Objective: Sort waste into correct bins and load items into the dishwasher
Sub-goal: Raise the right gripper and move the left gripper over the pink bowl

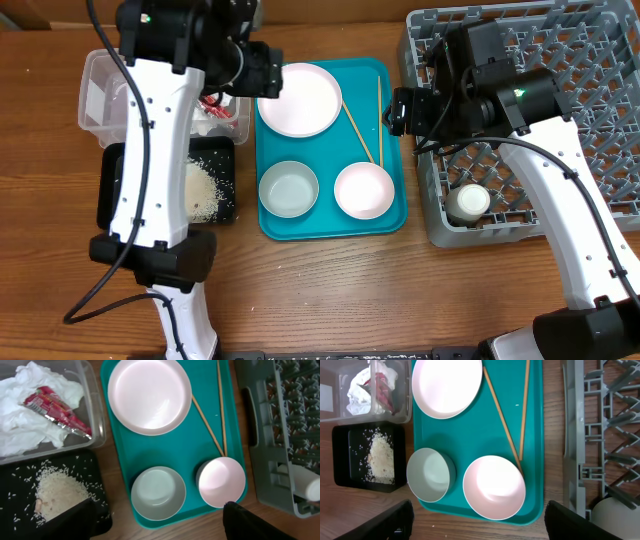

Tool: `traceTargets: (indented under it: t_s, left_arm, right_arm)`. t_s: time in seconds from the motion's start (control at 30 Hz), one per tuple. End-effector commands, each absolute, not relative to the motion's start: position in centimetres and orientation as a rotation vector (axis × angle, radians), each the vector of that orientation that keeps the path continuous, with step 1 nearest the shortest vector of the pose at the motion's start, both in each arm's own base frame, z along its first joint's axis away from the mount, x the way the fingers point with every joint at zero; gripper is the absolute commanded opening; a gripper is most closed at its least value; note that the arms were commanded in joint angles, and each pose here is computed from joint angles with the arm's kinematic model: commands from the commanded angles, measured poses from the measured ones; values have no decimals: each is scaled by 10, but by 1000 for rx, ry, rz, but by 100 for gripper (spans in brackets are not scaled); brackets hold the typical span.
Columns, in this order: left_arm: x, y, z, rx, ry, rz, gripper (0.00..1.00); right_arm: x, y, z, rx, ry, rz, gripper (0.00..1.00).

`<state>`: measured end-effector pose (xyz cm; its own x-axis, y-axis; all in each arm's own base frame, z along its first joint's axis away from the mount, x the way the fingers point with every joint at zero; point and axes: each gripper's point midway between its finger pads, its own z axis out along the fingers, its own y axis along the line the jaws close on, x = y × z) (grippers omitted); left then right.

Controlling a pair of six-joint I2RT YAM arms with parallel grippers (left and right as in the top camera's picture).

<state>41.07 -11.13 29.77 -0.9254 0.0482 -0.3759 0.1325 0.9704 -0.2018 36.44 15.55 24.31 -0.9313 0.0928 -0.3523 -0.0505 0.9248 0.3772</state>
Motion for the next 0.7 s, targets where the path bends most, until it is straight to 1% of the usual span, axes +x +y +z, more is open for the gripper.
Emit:
traceTargets:
  t_s: [0.0, 0.33, 0.67]
  left_arm:
    - [408, -96, 303, 29, 2742, -341, 84]
    - [405, -88, 275, -26, 2839, -337, 85]
    - [411, -91, 251, -52, 2875, -359, 86]
  right_arm:
    - [368, 158, 254, 29, 2680, 553, 85]
    - [369, 158, 255, 28, 2674, 554, 85]
    - [369, 158, 255, 28, 2676, 554, 85]
